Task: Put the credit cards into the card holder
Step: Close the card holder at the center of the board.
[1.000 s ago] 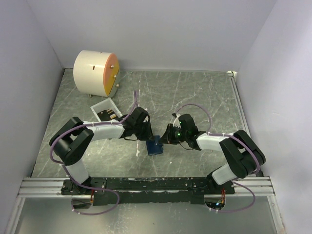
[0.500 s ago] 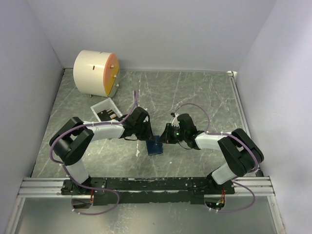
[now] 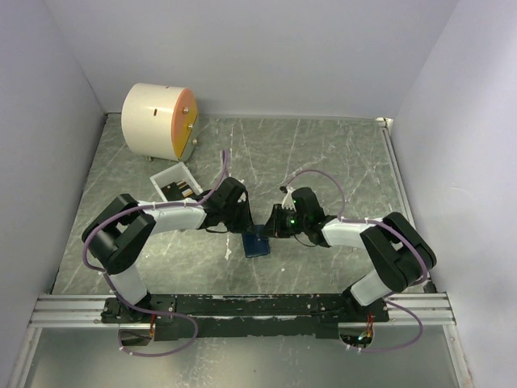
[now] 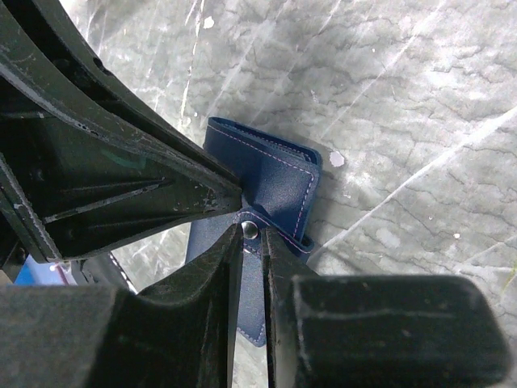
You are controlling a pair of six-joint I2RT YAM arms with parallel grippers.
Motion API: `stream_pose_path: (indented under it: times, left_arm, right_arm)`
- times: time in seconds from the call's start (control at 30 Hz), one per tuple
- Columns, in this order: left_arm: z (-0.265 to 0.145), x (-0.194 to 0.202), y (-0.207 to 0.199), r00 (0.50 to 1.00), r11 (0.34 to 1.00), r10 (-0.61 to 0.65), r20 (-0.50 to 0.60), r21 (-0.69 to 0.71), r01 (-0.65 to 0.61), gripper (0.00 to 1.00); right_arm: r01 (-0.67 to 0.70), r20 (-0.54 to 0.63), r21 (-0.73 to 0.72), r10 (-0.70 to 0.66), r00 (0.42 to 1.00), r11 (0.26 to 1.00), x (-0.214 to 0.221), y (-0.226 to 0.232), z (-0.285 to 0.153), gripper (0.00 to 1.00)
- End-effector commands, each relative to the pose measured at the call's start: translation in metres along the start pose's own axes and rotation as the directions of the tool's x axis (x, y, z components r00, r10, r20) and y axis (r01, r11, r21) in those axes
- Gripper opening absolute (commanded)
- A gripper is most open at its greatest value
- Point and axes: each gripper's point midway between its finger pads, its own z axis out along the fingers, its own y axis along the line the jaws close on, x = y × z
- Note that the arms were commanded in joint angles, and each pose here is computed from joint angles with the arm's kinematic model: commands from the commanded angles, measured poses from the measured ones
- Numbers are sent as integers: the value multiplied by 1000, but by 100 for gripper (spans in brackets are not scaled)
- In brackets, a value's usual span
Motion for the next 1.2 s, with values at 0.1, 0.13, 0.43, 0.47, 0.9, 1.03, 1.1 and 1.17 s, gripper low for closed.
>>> stream_pose_path:
  times: [0.1,0.13,0.43,0.47,0.9,1.03,1.1,1.17]
  left_arm:
    - [6,5,17,1000,997,21,-11,-68,-22,26]
    - [4,2,13,1000,998,23,-3,-56,-24,27]
    - [4,5,12,1000,999,19,-15,-45,-20,24]
    - [4,5,11,1000,999,19,-13,-39,-19,24]
    - [3,6,16,1000,998,23,-12,-56,-23,22]
    - [3,6,17,1000,998,24,-9,-64,-25,22]
    - [3,6,17,1000,998,25,-11,-63,-26,22]
    - [4,5,17,1000,998,25,-11,-64,-26,22]
  right_arm:
    - [34,-119,41,-28,993,999,26,-7,-1,16]
    - [35,-119,37,-30,992,999,25,-6,-1,16]
    - [54,-134,27,-50,990,998,27,-3,-5,16]
    - [57,-129,29,-53,990,998,25,-2,-6,16]
    - [55,-61,85,-50,997,995,-1,2,-8,16]
    - [51,-63,76,-46,997,996,1,2,-6,16]
    - [47,-67,59,-43,997,997,2,4,-5,15]
    - [47,-69,48,-44,997,998,2,7,-4,14]
